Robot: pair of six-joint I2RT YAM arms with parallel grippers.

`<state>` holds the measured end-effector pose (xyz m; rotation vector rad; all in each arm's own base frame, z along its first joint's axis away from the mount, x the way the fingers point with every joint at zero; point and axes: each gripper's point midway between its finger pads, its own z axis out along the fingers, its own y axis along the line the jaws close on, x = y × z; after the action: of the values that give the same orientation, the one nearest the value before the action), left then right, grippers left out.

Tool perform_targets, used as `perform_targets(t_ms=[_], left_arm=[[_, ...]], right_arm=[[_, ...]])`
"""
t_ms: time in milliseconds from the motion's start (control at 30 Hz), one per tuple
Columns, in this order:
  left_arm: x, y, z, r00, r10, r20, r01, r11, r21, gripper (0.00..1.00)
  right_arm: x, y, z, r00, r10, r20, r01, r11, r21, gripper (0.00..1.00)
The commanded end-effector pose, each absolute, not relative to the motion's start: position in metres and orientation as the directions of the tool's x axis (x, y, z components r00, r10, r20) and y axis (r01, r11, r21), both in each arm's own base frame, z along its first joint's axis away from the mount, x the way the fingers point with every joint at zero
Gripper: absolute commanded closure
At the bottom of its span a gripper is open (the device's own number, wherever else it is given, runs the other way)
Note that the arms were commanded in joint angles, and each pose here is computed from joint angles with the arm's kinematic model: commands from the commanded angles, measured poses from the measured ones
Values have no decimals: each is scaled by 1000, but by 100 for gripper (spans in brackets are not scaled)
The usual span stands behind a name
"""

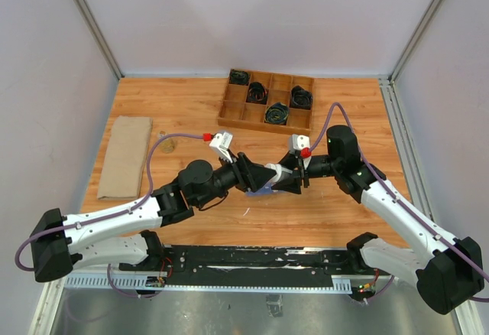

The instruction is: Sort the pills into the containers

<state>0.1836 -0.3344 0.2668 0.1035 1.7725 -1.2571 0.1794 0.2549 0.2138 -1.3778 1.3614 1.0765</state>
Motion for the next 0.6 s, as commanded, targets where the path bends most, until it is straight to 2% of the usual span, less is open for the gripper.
perform_targets(t_ms=[0,167,367,500,567], left_arm=[[183,-340,285,-539,-431,-724,569,447,-690,38],[182,-342,283,-543,-423,-725,571,447,-688,41],[182,-342,279,-531,-401,-747,590,457,-665,65],[181,-340,268,-490,-357,-795,637,477,-606,68],[177,-339,266,-417,-324,-849,709,468,-527,69]], right_arm=[[184,255,231,61,-193,-979,-998,3,-62,86],[183,255,231,62,-193,-979,-998,2,-64,87],[183,255,232,62,-190,-980,-998,0,-63,87],[180,256,235,64,-181,-981,-998,-9,-63,87],[179,256,235,63,-178,-982,-998,-14,-62,87]])
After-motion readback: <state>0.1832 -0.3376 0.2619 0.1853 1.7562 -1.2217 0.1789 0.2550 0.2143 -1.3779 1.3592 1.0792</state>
